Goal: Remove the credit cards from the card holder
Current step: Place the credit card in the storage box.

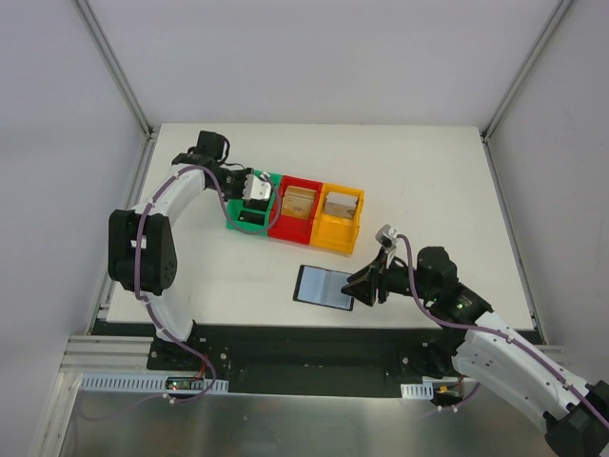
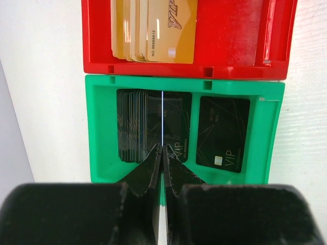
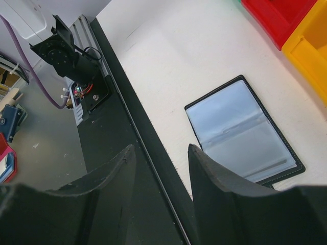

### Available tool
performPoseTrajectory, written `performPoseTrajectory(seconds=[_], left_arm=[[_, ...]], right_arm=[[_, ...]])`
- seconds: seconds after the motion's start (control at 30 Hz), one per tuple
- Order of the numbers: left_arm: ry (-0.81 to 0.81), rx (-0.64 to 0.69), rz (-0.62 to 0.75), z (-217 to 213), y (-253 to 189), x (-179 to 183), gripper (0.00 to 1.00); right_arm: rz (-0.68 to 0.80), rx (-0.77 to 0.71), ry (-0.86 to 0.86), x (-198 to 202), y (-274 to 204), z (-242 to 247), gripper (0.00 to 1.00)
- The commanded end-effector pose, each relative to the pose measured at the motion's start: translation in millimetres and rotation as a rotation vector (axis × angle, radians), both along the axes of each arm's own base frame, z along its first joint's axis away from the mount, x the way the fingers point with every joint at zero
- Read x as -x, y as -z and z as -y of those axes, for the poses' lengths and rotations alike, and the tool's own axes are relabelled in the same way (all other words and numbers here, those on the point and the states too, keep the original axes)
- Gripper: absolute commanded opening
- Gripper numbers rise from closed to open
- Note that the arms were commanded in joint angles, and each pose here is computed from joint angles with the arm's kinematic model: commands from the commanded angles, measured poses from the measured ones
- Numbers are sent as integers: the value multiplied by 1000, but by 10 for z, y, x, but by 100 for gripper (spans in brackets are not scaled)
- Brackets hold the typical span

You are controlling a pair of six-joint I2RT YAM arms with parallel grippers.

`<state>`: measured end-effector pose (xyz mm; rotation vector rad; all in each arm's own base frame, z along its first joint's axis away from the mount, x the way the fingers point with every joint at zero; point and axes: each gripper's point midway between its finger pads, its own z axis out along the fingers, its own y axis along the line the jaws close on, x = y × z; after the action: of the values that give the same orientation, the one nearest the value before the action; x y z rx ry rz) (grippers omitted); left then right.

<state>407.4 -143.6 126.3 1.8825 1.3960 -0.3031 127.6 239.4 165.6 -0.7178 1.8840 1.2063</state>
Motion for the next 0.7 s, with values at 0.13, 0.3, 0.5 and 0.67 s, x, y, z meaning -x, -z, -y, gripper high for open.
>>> performPoseTrajectory(seconds=[0.13,0.3,0.5,0.67], left_arm=[[21,0,-18,-38,46,0,0],[22,-1,-43,-32,145,-10,0],[23,-3,-69,-29,253,-13,0],[22,-7,-83,-32,321,-31,0]], right_arm=[[32,-47,-14,-3,-142,-49,48],[29,-47,-10,-11,-144,-54,48],[21,-42,-5,-32,-123,-62,48],[21,-44,-6,-44,-129,-76,48]])
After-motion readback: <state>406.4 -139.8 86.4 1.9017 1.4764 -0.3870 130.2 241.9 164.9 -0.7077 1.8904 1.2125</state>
